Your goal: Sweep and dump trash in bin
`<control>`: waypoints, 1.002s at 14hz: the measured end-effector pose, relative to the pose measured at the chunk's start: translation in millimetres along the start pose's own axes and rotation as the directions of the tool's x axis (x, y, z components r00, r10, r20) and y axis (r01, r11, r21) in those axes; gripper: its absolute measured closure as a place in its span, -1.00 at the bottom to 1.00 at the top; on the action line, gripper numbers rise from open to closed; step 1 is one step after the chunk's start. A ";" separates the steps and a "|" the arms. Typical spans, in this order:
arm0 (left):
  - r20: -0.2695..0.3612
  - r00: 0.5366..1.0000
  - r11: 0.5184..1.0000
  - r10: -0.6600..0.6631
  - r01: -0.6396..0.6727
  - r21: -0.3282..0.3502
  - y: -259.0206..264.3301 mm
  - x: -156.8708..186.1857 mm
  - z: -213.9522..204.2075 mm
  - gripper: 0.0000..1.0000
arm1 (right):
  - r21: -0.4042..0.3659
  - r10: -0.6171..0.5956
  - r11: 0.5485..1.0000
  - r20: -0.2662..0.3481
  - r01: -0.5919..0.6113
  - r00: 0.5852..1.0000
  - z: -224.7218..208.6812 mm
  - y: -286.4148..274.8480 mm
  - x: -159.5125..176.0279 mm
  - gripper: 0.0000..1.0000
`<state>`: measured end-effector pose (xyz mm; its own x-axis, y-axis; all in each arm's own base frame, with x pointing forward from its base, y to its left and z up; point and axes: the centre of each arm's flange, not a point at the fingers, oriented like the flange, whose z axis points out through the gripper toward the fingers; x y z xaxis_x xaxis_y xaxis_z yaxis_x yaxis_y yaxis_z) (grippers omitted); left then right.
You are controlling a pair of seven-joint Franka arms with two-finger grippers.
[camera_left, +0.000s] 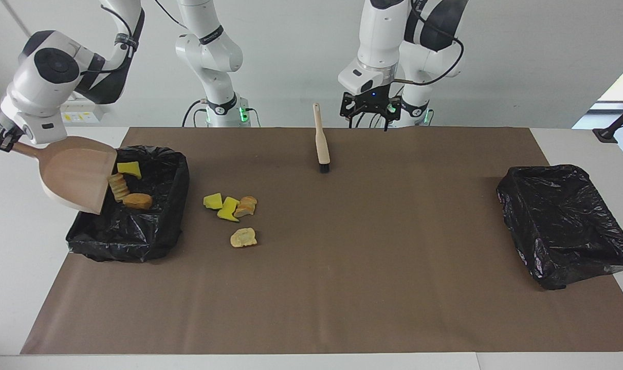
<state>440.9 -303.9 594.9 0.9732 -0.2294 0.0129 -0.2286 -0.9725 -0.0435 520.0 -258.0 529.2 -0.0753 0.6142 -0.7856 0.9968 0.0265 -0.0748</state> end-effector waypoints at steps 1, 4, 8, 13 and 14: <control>-0.009 1.000 1.000 0.003 -0.003 -0.003 -22.5 7.3 -14.2 -1.00 | 0.001 0.006 1.000 0.008 -0.006 1.000 -5.4 -0.1 -4.9 0.37; 0.011 1.000 1.000 0.006 -0.006 0.000 -87.8 13.8 -52.8 -1.00 | 0.012 0.089 0.996 0.005 -0.089 0.996 -32.8 -13.9 -40.8 0.37; 0.045 0.999 1.000 0.010 -0.010 -0.004 -127.6 11.9 -75.1 -1.00 | 0.077 0.222 0.975 -0.231 -0.210 0.947 -80.1 -43.6 -61.0 0.37; 0.069 0.997 0.999 0.016 -0.014 -0.036 -159.3 22.0 -65.8 -1.00 | 0.072 0.222 0.974 -0.455 -0.213 0.862 -165.6 -14.1 18.8 0.37; 0.068 0.997 0.999 0.023 -0.020 -0.038 -165.6 22.5 -65.8 -1.00 | 0.058 0.220 0.974 -0.479 -0.219 0.850 -190.2 -6.2 41.6 0.37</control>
<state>499.2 -150.6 668.1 0.9671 -0.2482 -0.0565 -0.2489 -0.9685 -0.0060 515.5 -82.6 613.9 0.1672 0.9056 -0.3897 0.9859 -0.1544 0.0641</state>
